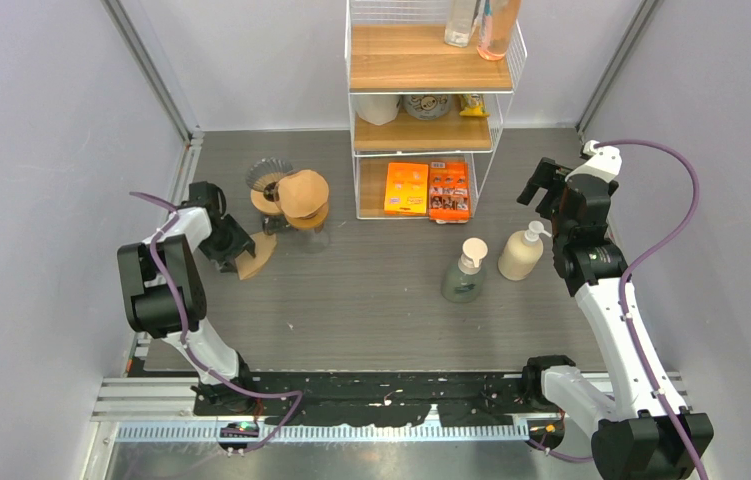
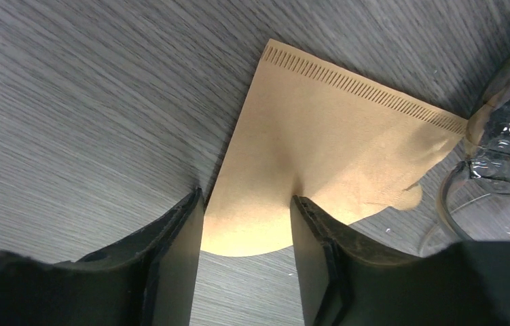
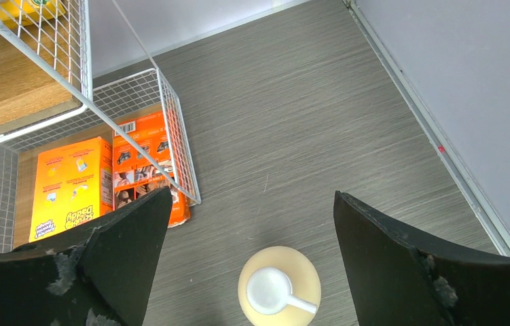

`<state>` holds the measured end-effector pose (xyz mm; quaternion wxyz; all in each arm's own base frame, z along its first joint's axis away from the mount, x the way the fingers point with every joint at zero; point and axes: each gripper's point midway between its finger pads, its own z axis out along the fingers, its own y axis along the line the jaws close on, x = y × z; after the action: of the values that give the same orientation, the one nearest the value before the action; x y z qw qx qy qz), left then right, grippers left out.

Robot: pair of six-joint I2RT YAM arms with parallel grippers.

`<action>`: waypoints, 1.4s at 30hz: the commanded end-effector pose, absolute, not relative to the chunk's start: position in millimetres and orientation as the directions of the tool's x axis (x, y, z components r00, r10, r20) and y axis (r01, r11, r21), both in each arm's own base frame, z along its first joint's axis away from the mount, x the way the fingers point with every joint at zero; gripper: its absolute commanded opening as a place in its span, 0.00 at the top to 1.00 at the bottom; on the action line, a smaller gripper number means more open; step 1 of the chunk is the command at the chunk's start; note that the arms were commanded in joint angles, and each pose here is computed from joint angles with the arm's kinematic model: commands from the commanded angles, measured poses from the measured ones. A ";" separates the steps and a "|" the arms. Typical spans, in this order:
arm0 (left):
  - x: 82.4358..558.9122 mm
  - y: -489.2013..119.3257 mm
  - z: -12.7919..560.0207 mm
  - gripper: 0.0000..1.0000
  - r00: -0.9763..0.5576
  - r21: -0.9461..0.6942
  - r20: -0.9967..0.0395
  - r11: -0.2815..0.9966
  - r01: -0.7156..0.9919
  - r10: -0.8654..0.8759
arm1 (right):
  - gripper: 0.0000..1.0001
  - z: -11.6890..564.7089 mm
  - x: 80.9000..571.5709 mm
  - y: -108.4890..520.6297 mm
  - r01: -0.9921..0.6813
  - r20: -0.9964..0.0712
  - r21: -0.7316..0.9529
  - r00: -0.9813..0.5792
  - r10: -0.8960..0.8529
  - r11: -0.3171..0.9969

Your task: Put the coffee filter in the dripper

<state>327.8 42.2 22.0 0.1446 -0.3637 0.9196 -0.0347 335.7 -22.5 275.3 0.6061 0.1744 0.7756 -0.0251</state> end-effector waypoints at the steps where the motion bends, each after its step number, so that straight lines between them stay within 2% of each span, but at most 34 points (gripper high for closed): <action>1: 335.7 43.9 27.6 0.49 -0.700 -0.166 -0.260 0.745 -0.646 -0.665 | 0.05 290.9 337.8 -27.5 0.313 -0.961 0.184 -0.144 0.238 0.932; 4: 336.7 43.5 27.5 0.59 -0.703 -0.167 -0.262 0.749 -0.642 -0.661 | 0.05 291.6 337.3 -27.8 0.314 -0.961 0.185 -0.141 0.238 0.931; 10: 339.0 42.4 27.4 0.69 -0.708 -0.172 -0.266 0.755 -0.633 -0.654 | 0.05 292.0 336.4 -28.8 0.318 -0.961 0.186 -0.137 0.239 0.930; 13: 339.8 41.9 26.6 0.78 -0.714 -0.174 -0.266 0.761 -0.625 -0.648 | 0.05 291.4 336.4 -28.4 0.317 -0.961 0.184 -0.139 0.237 0.931; 14: 340.0 41.7 26.6 0.82 -0.715 -0.174 -0.267 0.763 -0.623 -0.646 | 0.05 291.4 336.3 -28.5 0.317 -0.961 0.183 -0.139 0.237 0.931; 16: 340.0 41.9 26.6 1.00 -0.718 -0.174 -0.268 0.765 -0.620 -0.643 | 0.05 291.0 336.5 -28.4 0.317 -0.961 0.184 -0.140 0.238 0.930; 22: 336.6 39.5 34.0 1.00 -0.716 -0.189 -0.288 0.770 -0.609 -0.636 | 0.04 291.9 337.1 -27.2 0.310 -0.961 0.187 -0.140 0.239 0.932; 31: 323.1 31.4 73.4 1.00 -0.627 -0.284 -0.423 0.753 -0.594 -0.654 | 0.05 296.4 336.3 -15.6 0.252 -0.955 0.225 -0.134 0.264 0.941; 35: 312.2 26.2 86.4 1.00 -0.602 -0.309 -0.455 0.751 -0.584 -0.656 | 0.04 301.0 339.0 10.5 0.095 -0.960 0.219 -0.157 0.232 0.971; 38: 305.1 26.6 99.5 1.00 -0.572 -0.311 -0.505 0.754 -0.578 -0.647 | 0.04 303.6 340.5 48.0 -0.110 -0.969 0.194 -0.178 0.173 0.975; 42: 293.4 22.2 120.9 1.00 -0.545 -0.301 -0.574 0.776 -0.554 -0.611 | 0.04 305.2 333.0 100.8 -0.306 -0.988 0.036 -0.157 -0.013 0.951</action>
<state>295.1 21.4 94.5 0.2903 -0.3373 0.8937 -0.0571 338.3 41.9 285.2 0.6162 0.0417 0.7823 0.0807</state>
